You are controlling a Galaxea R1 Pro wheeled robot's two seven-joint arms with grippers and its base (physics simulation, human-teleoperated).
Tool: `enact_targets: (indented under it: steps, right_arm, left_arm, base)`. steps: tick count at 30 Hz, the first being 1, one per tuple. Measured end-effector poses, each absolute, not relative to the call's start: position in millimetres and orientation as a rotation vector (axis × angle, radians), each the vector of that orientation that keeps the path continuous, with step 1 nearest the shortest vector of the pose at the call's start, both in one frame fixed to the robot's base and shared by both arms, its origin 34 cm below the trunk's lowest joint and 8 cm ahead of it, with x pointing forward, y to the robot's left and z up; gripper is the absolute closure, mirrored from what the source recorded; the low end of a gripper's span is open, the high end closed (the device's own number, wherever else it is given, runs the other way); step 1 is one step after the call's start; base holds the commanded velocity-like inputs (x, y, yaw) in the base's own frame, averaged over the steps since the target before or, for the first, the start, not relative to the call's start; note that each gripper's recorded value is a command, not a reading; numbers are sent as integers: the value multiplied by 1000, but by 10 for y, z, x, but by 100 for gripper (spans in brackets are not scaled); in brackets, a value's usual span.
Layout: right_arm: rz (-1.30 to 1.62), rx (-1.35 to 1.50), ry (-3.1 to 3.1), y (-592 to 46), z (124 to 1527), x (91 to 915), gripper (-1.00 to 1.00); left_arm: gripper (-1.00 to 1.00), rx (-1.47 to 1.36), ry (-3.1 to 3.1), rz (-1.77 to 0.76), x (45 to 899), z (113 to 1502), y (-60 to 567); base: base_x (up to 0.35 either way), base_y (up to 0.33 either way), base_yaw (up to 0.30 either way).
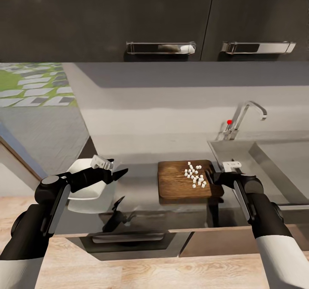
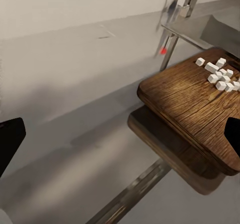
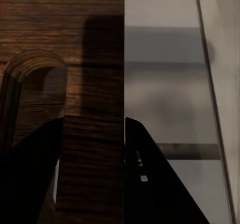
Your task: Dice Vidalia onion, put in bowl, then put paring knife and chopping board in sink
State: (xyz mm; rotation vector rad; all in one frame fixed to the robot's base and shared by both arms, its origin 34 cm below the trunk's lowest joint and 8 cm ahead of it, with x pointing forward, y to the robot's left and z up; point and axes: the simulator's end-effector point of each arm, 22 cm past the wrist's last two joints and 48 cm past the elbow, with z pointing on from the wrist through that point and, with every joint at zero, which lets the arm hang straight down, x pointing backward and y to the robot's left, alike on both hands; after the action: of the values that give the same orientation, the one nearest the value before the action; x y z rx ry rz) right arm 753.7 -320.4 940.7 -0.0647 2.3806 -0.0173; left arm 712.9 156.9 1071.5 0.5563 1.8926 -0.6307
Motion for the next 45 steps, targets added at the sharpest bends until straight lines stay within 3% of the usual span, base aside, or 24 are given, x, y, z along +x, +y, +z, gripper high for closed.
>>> enact_targets:
  steps: [45]
  right_arm:
    - [-17, -64, 2342, -3203, 9658, 7556, 100]
  left_arm:
    - [-100, 565, 1856, -616, 7097, 10948, 1566]
  base:
    - [0, 0, 0]
